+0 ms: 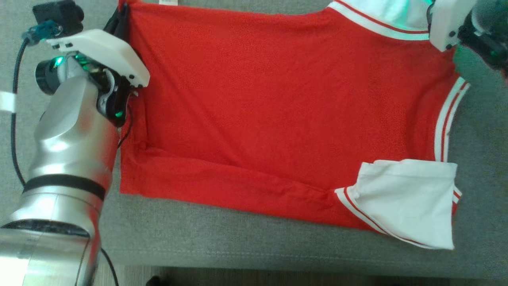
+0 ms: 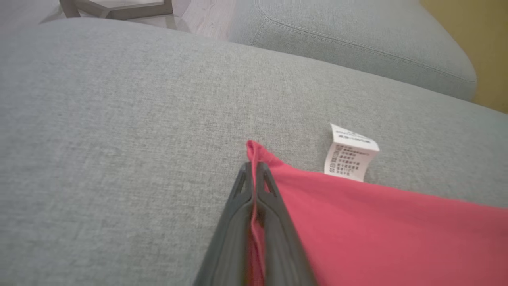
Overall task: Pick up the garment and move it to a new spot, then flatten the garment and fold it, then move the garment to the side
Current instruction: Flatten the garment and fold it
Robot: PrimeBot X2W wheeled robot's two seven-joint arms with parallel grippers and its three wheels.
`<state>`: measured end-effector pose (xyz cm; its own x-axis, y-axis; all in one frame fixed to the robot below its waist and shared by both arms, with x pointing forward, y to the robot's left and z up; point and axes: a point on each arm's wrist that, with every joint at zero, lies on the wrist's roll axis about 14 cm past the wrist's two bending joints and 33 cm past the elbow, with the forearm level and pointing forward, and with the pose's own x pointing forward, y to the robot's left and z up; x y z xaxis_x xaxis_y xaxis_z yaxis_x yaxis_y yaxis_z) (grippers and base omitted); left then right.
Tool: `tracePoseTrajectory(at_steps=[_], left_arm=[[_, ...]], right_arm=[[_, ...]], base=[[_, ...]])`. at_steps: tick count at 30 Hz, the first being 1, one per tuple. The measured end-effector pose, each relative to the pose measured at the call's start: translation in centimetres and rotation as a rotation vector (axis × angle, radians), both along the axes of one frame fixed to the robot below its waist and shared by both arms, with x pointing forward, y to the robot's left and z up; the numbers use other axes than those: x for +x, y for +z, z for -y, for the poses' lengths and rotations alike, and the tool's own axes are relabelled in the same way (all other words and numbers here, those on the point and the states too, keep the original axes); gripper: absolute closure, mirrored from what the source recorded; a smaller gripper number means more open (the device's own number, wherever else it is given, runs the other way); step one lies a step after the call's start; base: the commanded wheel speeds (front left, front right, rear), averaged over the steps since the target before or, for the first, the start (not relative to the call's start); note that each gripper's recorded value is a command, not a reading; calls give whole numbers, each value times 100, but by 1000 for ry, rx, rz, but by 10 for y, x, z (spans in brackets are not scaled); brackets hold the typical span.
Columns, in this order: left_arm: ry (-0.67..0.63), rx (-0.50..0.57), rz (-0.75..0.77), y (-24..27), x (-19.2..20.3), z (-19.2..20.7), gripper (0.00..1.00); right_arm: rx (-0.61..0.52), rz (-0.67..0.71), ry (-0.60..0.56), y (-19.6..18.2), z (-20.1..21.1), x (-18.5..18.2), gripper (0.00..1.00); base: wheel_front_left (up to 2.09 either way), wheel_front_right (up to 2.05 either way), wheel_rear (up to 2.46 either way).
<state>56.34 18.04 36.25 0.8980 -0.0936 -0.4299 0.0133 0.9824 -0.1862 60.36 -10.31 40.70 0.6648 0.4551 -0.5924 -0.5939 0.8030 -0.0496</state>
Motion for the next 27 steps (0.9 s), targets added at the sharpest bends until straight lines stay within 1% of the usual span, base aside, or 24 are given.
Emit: tracePoseTrajectory(at_steps=[3, 8, 11, 13, 17, 20, 21, 25, 27], left_arm=[[0, 4, 30, 11, 0, -1, 100], [1, 10, 77, 28, -3, -4, 100], [-2, 11, 99, 35, -10, -4, 100], [0, 14, 112, 39, -15, -6, 100], [11, 2, 126, 41, -31, -7, 100], [25, -8, 128, 38, -46, -8, 100], [25, -8, 128, 38, -46, -8, 100], [51, -36, 115, 29, -69, -9, 100], [70, -49, 106, 24, -83, -10, 100]], right_arm=[[33, 79, 11, 22, -2, 2, 100], [56, 180, 28, 54, 1, -2, 100], [88, 228, 44, 70, -4, -9, 100], [99, 237, 53, 73, -5, -19, 100], [133, 225, 76, 68, -8, -49, 100], [174, 195, 69, 59, -7, -76, 100], [174, 195, 69, 59, -7, -76, 100], [235, 128, 26, 36, -2, -118, 100], [277, 84, -16, 24, 0, -140, 100]], base=[[0, 0, 0], [0, 0, 0], [0, 0, 0], [0, 0, 0], [0, 0, 0], [0, 0, 0], [0, 0, 0], [0, 0, 0], [0, 0, 0]])
